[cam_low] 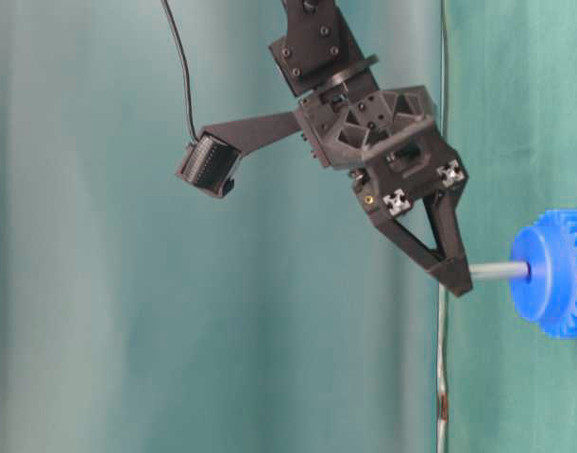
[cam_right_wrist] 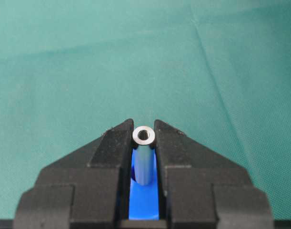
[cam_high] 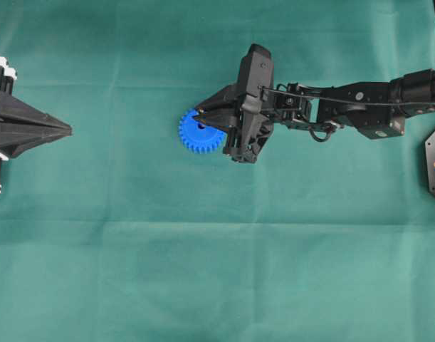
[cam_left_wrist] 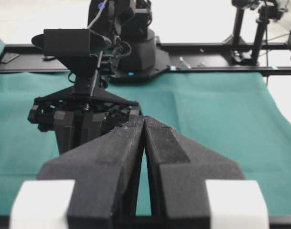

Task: Insert the shaft placed at a random location into the center hole of the medium gear at another random location.
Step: 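Align the shaft vertically above the gear hole with the right gripper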

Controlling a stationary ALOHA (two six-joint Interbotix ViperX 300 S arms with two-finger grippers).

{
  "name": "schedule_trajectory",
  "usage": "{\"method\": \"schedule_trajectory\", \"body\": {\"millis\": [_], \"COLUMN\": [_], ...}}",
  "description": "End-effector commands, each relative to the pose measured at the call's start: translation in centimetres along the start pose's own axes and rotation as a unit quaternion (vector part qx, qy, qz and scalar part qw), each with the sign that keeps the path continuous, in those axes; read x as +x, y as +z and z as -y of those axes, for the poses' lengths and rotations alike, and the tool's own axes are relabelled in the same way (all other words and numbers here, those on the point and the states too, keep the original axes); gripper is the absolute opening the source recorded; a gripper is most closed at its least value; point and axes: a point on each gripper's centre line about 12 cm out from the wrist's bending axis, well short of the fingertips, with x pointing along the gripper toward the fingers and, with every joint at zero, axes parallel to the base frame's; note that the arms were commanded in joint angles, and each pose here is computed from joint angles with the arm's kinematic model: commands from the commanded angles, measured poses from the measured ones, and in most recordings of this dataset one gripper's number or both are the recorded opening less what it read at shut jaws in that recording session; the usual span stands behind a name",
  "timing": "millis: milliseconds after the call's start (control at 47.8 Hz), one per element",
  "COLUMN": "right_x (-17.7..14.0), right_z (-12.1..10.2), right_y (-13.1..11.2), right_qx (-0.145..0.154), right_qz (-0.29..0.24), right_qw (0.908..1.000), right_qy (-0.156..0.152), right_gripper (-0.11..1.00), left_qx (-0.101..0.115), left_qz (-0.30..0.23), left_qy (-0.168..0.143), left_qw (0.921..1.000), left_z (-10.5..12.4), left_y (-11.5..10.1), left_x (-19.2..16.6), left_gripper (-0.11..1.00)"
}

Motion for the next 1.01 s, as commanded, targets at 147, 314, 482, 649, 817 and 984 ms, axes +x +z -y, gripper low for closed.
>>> {"method": "schedule_trajectory", "body": {"millis": [147,314,482,649,817,984], "right_x": [-1.9,-1.9,-1.8,-1.2,-0.2,0.5], "right_z": [-0.2,-0.3,-0.3,-0.3,-0.3,-0.2], "right_y": [2.4,2.8,3.0,2.8,2.4,1.6], "right_qx": [-0.002,-0.002,-0.002,-0.003,-0.003,-0.001], "right_qz": [0.036,0.047,0.054,0.053,0.046,0.034], "right_qw": [0.9994,0.9989,0.9985,0.9986,0.9989,0.9994], "right_qy": [0.003,0.004,0.004,0.004,0.004,0.002], "right_gripper": [0.14,0.14,0.14,0.14,0.14,0.14], "left_qx": [0.0,0.0,0.0,0.0,0.0,0.0], "left_qz": [0.012,0.012,0.012,0.011,0.012,0.011], "left_qy": [0.001,0.001,0.001,0.001,0.001,0.001], "left_qw": [0.9999,0.9999,0.9999,0.9999,0.9999,0.9999], "left_z": [-0.1,-0.1,0.0,-0.1,-0.1,-0.1], "left_y": [0.9,0.9,0.9,0.8,0.9,0.8], "left_x": [0.2,0.2,0.2,0.2,0.2,0.2], "left_gripper": [0.0,0.0,0.0,0.0,0.0,0.0]}}
